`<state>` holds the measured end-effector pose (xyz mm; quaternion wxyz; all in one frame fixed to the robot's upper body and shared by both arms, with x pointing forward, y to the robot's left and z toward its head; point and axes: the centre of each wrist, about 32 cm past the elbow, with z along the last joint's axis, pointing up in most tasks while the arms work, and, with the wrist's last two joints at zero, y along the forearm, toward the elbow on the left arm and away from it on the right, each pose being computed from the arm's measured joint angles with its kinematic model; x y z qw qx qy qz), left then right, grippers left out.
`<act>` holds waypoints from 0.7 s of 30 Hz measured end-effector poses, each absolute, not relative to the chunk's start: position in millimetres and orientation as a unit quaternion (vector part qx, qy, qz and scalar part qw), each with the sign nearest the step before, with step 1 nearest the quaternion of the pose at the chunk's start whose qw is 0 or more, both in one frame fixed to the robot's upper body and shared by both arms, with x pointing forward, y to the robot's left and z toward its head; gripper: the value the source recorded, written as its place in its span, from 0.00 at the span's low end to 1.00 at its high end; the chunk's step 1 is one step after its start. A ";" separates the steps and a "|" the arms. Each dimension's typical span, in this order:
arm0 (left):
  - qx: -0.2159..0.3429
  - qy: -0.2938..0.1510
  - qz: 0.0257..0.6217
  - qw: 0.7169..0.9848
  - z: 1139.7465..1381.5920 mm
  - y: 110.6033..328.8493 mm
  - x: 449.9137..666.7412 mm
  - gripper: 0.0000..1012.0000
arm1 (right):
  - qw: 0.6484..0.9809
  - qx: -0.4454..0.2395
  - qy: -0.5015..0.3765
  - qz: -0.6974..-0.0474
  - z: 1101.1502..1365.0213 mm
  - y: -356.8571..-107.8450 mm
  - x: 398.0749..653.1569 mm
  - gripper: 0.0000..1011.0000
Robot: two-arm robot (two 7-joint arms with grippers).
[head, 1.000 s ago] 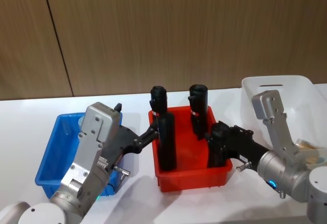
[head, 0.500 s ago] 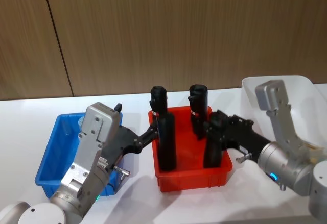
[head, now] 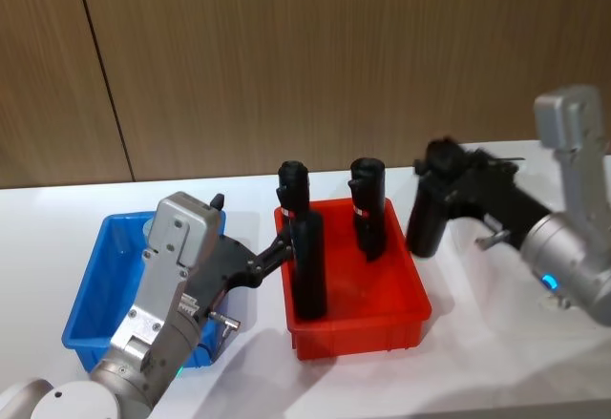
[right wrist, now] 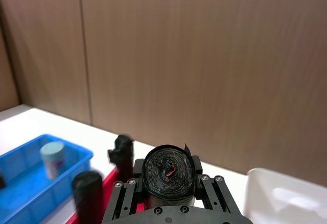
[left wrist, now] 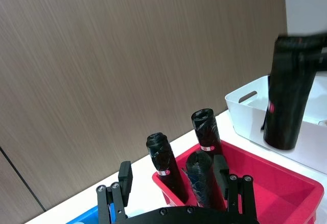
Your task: Pick the cotton swabs from the blue box and place them into the white box.
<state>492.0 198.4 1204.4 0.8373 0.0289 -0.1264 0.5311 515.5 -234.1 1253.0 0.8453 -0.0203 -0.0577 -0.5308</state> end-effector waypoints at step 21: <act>0.029 -0.126 0.531 0.837 1204.4 198.4 492.0 0.99 | 0.769 -0.029 -0.119 -0.627 1277.0 -278.6 519.6 0.51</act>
